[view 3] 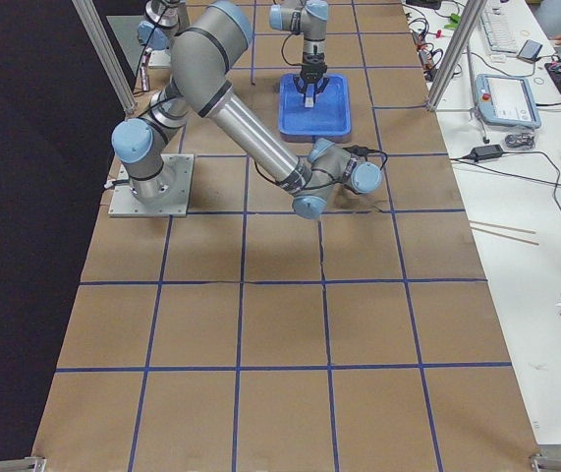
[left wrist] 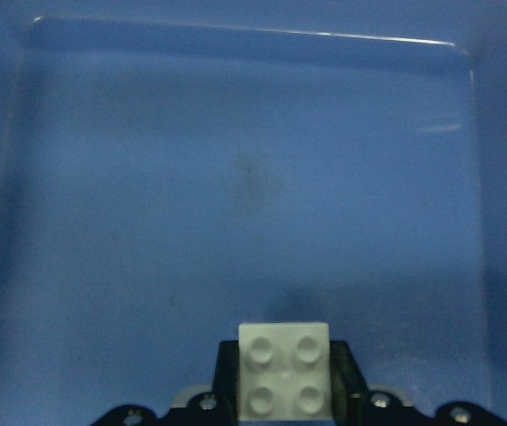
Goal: Assemble white blocks and place on blue tray
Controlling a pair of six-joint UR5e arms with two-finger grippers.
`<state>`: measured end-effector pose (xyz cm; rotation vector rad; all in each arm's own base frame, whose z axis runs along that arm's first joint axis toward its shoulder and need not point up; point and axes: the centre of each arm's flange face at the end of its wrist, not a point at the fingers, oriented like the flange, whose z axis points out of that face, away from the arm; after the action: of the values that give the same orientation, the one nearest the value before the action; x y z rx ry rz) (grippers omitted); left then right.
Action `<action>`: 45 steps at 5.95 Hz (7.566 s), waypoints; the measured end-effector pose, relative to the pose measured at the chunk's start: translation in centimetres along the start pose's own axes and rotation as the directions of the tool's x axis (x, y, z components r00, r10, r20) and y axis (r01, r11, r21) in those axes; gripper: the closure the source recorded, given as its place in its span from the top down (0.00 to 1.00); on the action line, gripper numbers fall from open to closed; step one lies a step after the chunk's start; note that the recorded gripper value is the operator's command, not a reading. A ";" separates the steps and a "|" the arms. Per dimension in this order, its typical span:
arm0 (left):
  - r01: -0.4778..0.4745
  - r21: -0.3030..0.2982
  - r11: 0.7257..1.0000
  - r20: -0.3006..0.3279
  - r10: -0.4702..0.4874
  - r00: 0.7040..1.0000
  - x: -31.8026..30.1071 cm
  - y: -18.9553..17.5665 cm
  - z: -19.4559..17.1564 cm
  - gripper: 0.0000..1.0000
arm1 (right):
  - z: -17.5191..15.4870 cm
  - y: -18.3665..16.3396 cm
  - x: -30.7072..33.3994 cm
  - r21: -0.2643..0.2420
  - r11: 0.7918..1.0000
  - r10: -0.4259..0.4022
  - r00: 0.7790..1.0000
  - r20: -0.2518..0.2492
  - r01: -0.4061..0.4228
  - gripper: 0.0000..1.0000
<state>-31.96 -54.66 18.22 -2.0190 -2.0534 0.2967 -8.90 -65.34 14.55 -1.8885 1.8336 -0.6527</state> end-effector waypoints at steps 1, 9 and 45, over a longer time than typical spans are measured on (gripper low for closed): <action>-0.001 -0.011 1.000 0.006 0.001 1.000 0.0 0.1 0.0 0.01 | -0.5 -0.4 0.2 0.000 1.000 0.004 1.000 -0.008 -0.004 0.18; 0.042 -0.100 0.994 -0.028 -0.045 0.999 1.5 0.4 -7.6 0.99 | -5.7 -13.5 -6.2 0.058 0.998 0.030 1.000 0.002 -0.030 0.17; 0.990 0.139 0.017 0.313 -0.949 -0.028 9.5 7.6 -36.2 0.99 | 17.8 -27.6 -9.7 0.106 0.986 0.133 0.990 -0.051 -0.127 1.00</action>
<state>-13.48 -45.95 50.46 0.0624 -3.1390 0.1661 23.65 -55.00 16.55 -1.6854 1.9028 -0.7482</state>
